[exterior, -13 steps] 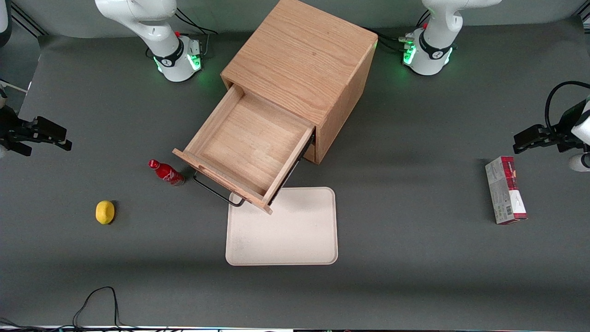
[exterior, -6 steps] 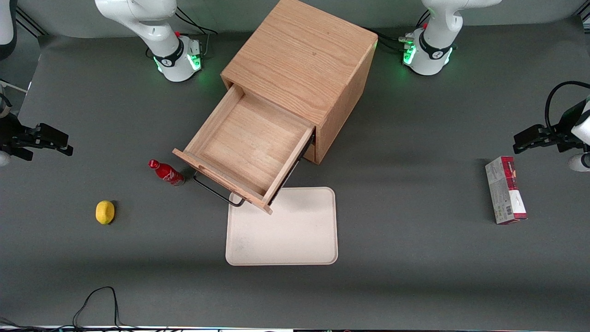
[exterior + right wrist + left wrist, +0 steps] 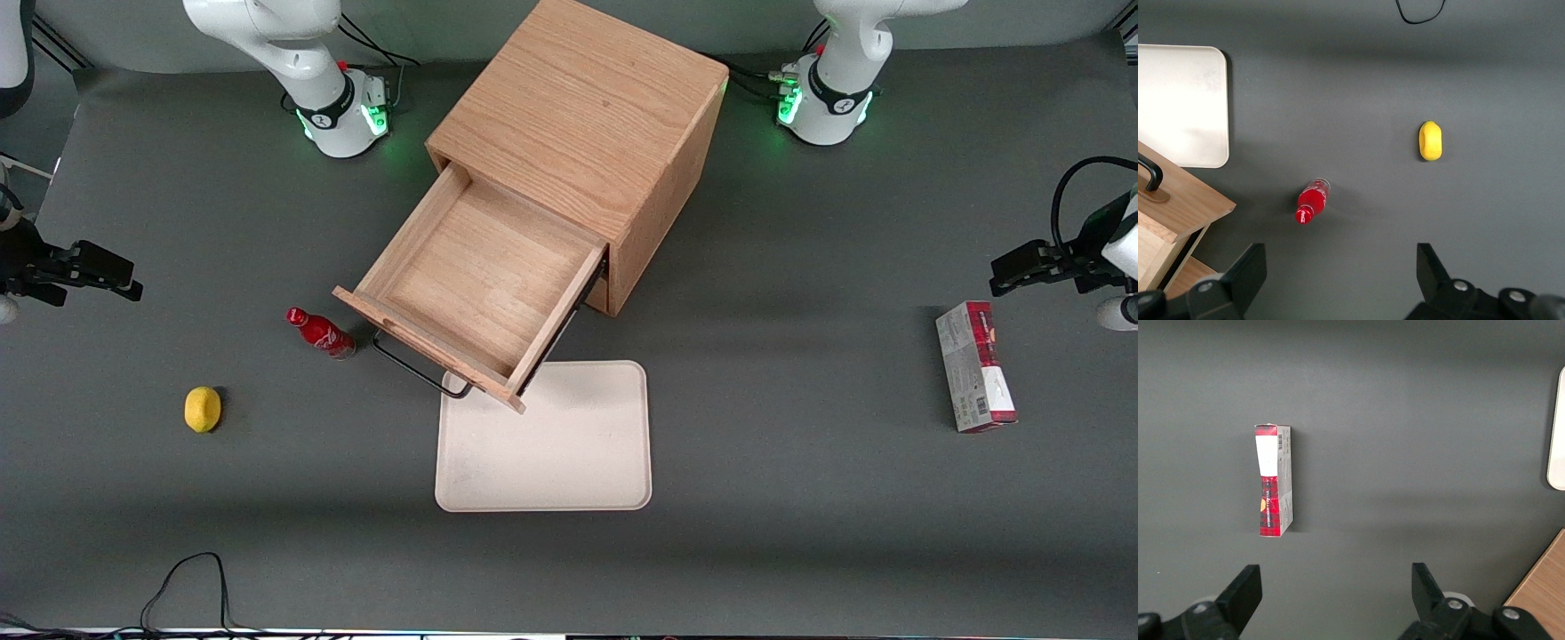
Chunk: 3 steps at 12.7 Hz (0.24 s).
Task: Open upper drawer
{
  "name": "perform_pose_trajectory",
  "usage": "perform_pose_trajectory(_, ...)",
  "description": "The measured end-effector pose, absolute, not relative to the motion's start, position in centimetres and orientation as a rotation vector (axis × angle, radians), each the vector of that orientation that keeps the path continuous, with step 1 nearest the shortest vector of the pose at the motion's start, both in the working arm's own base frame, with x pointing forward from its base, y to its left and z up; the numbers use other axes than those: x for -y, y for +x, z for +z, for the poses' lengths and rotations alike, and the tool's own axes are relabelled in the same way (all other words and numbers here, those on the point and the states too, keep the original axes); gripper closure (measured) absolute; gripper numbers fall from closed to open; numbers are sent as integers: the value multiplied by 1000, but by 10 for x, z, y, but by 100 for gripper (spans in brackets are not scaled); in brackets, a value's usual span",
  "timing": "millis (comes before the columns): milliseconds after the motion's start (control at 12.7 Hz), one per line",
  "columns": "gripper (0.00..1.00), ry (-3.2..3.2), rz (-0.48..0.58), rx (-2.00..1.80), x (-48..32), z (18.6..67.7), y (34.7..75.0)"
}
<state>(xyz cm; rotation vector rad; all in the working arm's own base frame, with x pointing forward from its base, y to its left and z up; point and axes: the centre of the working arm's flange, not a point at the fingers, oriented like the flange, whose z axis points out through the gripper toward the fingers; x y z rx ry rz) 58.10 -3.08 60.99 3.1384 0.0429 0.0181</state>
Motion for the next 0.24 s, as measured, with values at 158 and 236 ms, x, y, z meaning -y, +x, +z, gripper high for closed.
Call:
perform_pose_trajectory(158, 0, 3137, 18, -39, 32, 610, 581)
perform_pose_trajectory(236, 0, 3136, 18, -36, 33, 610, 581)
